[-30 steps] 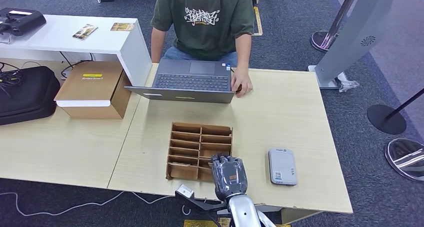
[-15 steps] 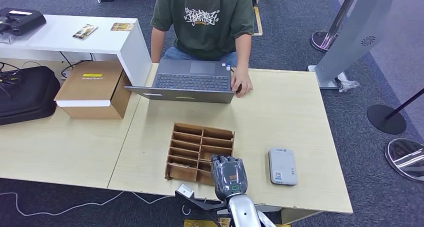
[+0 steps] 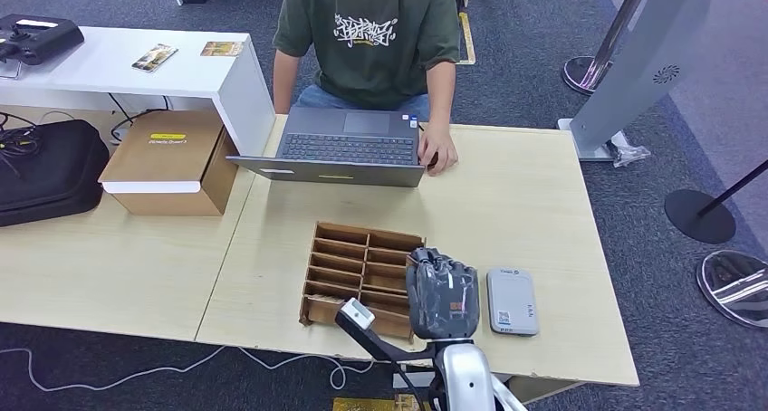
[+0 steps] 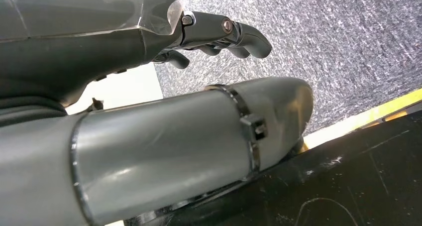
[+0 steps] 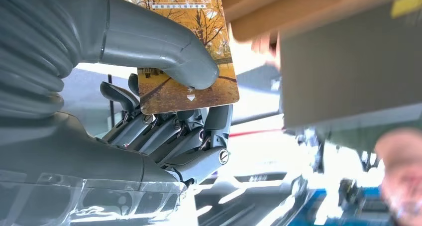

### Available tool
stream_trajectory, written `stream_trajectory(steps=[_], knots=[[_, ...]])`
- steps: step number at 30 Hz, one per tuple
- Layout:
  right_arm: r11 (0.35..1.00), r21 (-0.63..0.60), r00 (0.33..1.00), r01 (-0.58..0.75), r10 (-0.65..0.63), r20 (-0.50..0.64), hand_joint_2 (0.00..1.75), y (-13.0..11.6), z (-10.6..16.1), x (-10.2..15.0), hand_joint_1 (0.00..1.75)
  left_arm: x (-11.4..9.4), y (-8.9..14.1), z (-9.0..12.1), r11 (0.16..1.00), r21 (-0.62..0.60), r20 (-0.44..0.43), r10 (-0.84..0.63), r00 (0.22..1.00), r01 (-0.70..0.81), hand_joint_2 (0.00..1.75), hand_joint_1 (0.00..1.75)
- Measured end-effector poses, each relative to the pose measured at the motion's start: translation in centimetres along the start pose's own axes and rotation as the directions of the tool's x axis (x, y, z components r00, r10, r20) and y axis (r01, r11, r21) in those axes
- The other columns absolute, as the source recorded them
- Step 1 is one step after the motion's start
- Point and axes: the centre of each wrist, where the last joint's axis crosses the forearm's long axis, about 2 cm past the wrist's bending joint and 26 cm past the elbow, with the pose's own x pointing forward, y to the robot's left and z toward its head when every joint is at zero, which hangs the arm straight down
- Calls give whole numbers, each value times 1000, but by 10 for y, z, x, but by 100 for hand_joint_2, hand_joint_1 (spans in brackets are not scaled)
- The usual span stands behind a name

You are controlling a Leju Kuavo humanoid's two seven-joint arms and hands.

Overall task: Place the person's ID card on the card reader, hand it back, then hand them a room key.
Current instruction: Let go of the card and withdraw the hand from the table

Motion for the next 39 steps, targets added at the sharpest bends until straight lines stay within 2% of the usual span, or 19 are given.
stream_trajectory(steps=[4,8,12,17,20,23,26,31,34,36,39], knots=[[994,-103,999,28,-30,-16,175,-12,-3,-12,175,0,0,0,1000,0,5,0,1000,0,0,0],[974,-204,995,98,-92,41,175,-21,0,-23,175,0,0,0,1000,-1,4,5,1000,-5,0,0],[924,-270,963,270,-265,55,175,-29,2,-34,175,-1,-1,0,1000,-2,4,3,1000,-3,0,0],[835,-318,868,449,-492,-65,175,-33,4,-56,175,-1,-1,0,1000,-4,1,-10,1000,10,0,0],[748,-340,759,570,-638,-132,175,-32,7,-66,175,0,0,0,1000,-8,-9,-11,1000,11,0,0],[575,-360,549,735,-816,-184,175,-28,11,-75,175,0,0,0,1000,-13,-20,-9,1000,8,0,0],[412,-398,359,820,-911,-203,175,-23,15,-83,175,0,0,0,1000,-15,-31,-7,999,6,0,0],[305,-465,229,831,-950,-214,175,-18,21,-92,175,0,1,0,1000,-12,-34,-4,999,3,0,0],[297,-494,221,817,-953,-208,175,-17,23,-96,175,0,1,0,1000,-7,-34,-4,999,4,0,0],[338,-515,273,788,-941,-201,175,-17,23,-98,175,0,1,0,1000,-1,-32,-5,999,5,0,0],[426,-544,386,723,-902,-193,175,-19,22,-99,175,0,0,0,1000,7,-27,-10,1000,10,0,0]])
